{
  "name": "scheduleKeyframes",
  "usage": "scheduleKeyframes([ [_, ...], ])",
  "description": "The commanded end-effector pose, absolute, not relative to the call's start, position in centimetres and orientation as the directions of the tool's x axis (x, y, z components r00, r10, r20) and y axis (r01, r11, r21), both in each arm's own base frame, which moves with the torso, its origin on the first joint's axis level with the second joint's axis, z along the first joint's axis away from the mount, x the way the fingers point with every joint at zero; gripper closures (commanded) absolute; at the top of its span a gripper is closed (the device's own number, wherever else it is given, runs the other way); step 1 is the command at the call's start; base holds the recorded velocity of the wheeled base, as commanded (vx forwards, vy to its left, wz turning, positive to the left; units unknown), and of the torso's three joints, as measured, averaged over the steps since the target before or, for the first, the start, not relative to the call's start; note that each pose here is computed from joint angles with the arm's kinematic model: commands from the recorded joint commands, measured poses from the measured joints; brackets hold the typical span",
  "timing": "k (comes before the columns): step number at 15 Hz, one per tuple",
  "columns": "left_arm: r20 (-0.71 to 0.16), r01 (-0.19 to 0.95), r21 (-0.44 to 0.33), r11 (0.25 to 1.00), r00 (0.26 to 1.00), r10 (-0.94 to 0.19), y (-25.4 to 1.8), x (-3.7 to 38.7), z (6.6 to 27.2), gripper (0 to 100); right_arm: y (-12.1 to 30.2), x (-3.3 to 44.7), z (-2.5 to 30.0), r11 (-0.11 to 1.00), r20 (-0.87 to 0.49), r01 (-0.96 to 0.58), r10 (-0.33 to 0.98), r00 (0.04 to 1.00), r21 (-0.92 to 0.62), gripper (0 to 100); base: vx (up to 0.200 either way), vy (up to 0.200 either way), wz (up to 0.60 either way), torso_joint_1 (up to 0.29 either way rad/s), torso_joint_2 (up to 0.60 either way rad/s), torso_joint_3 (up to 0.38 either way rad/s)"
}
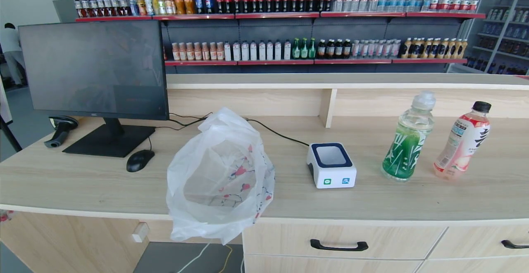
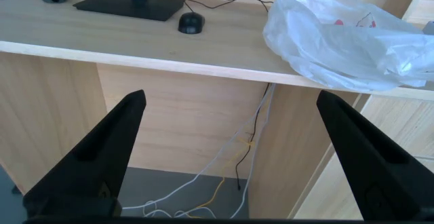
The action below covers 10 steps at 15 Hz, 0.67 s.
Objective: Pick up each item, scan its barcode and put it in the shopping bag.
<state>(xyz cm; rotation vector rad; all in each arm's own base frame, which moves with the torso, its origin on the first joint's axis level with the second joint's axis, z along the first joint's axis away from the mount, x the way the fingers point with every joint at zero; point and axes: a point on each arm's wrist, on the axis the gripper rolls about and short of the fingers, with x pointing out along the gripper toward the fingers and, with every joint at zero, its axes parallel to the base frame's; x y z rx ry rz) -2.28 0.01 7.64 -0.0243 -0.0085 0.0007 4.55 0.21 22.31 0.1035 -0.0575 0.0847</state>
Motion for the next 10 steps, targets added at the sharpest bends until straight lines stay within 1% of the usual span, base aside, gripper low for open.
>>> scheduleKeyframes([
  [1, 0.009, -0.001, -0.025, 1.000, 1.000, 0.002, 0.0, -2.3, 7.6, 0, -0.3, 13.8, 24.1, 0.995, 0.063, -0.040, 0.034, 0.997, 0.092, 0, 0.000, 0.000, 0.00, 0.000, 0.00, 0.000],
  [3, 0.009, -0.001, -0.025, 1.000, 1.000, 0.002, 0.0, -2.3, 7.6, 0, -0.5, 16.6, 24.0, 0.996, 0.111, -0.039, 0.031, 0.993, 0.075, 0, 0.000, 0.000, 0.00, 0.000, 0.00, 0.000],
  [5, 0.009, -0.003, -0.025, 1.000, 1.000, 0.003, 0.0, -2.3, 7.6, 0, -0.6, 20.2, 23.0, 0.996, 0.183, -0.048, 0.034, 0.983, 0.071, 0, 0.000, 0.000, 0.00, 0.000, 0.00, 0.000],
  [6, 0.009, -0.001, -0.025, 1.000, 1.000, 0.002, 0.0, -2.3, 7.6, 0, -0.6, 20.8, 22.8, 0.996, 0.201, -0.051, 0.036, 0.979, 0.069, 0, 0.000, 0.000, 0.00, 0.000, 0.00, 0.000],
  [9, 0.009, -0.001, -0.025, 1.000, 1.000, 0.002, 0.0, -2.3, 7.6, 0, -0.4, 24.6, 22.3, 0.996, 0.369, -0.079, 0.057, 0.928, 0.044, 0, 0.000, 0.000, 0.00, 0.000, 0.00, 0.000],
  [10, 0.009, -0.001, -0.025, 1.000, 1.000, 0.002, 0.0, -2.3, 7.6, 0, 0.2, 25.1, 21.9, 0.995, 0.401, -0.097, 0.077, 0.913, 0.031, 0, 0.000, 0.000, 0.00, 0.000, 0.00, 0.000],
])
